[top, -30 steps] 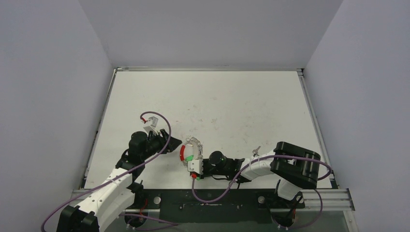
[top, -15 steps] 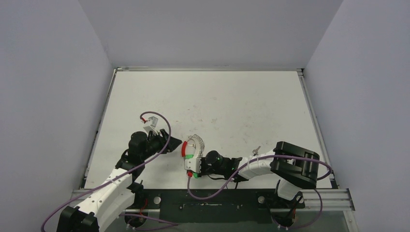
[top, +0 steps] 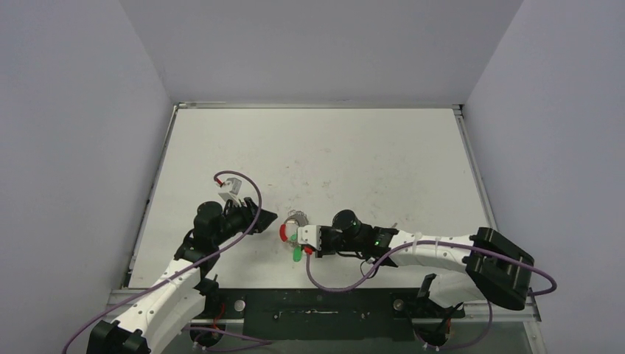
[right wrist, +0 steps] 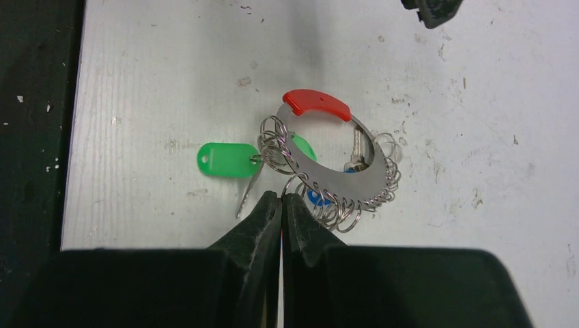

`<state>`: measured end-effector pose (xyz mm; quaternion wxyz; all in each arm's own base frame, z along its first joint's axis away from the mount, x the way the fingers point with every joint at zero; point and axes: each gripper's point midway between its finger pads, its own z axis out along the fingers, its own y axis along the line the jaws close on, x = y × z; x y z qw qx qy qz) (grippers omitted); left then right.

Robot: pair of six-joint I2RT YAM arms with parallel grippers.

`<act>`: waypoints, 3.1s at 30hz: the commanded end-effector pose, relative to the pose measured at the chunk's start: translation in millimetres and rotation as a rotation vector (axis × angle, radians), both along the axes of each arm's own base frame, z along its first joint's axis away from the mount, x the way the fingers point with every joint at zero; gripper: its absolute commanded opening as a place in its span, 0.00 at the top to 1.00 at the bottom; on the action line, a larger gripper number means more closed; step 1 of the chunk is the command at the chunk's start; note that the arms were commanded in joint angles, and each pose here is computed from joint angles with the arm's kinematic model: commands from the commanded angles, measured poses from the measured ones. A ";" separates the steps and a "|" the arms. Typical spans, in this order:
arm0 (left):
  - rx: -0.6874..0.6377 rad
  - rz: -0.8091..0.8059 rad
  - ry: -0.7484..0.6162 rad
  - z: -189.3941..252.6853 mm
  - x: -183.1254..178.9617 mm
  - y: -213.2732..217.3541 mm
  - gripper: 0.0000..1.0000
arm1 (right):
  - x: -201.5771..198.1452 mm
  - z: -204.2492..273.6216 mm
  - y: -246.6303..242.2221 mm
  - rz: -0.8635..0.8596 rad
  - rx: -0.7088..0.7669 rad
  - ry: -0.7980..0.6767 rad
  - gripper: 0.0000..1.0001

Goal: Put the keys on the keyring

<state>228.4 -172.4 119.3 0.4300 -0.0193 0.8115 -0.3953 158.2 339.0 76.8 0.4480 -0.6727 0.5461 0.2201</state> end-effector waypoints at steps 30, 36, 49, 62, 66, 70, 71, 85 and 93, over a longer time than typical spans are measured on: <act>0.178 -0.756 -1.061 92.6 -75.6 -90.1 0.64 | -12.1 132.5 -12.1 0.288 0.277 0.289 1.00; 0.233 -0.745 -1.063 79.0 -74.6 -94.1 0.64 | -8.3 134.8 -7.2 0.234 0.332 0.339 1.00; 0.282 -0.742 -1.064 70.7 -67.3 -99.7 0.92 | -7.0 131.5 -8.3 0.223 0.324 0.339 1.00; 0.336 -0.778 -0.941 80.4 -72.3 -90.1 1.00 | 17.0 134.5 -26.4 0.080 0.266 0.209 0.68; 0.352 -0.801 -0.854 81.2 -74.9 -87.2 1.00 | 23.2 142.6 -29.6 0.054 0.271 0.164 0.52; 0.363 -0.813 -0.761 79.2 -76.9 -84.6 1.00 | 24.0 147.8 -28.3 0.062 0.276 0.151 0.52; 0.363 -0.811 -0.744 80.3 -76.6 -84.4 1.00 | 23.7 147.6 -27.2 0.067 0.276 0.155 0.52; 0.355 -0.835 -0.648 76.5 -79.9 -86.6 1.00 | -9.2 128.3 6.4 0.261 0.163 0.198 0.66; 0.350 -0.837 -0.658 77.0 -82.0 -86.3 1.00 | -12.9 111.8 14.8 0.283 0.121 0.233 0.77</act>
